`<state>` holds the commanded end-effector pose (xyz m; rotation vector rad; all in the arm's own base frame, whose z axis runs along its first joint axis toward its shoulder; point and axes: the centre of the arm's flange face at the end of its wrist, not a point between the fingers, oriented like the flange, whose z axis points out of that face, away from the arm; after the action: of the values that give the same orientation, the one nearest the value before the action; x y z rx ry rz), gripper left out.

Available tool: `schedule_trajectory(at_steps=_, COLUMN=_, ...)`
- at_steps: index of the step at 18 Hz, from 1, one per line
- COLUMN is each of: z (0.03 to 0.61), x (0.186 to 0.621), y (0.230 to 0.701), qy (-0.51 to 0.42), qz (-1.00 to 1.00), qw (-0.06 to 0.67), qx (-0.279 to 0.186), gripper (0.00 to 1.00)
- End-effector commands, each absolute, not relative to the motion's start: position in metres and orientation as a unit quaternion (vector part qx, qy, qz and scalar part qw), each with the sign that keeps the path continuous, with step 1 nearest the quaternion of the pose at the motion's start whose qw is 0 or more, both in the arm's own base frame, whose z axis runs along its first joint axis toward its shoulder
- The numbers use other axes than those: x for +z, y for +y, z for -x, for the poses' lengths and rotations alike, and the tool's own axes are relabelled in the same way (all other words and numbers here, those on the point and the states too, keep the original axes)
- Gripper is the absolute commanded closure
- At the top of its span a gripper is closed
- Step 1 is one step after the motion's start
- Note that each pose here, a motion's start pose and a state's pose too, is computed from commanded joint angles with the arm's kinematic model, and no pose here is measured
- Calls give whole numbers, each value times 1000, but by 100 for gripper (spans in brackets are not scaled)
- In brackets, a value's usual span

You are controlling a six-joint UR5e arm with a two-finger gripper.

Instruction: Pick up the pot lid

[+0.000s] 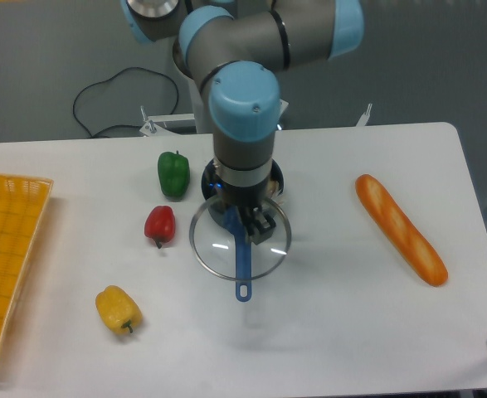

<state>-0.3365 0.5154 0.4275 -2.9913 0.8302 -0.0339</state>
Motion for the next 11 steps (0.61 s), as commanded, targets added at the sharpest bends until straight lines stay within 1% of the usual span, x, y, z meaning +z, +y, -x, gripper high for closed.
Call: schedule_trajectory(at_steps=11, z=330, x=416, y=510, qy=263, qz=964, qw=18, qx=-23, gripper=60)
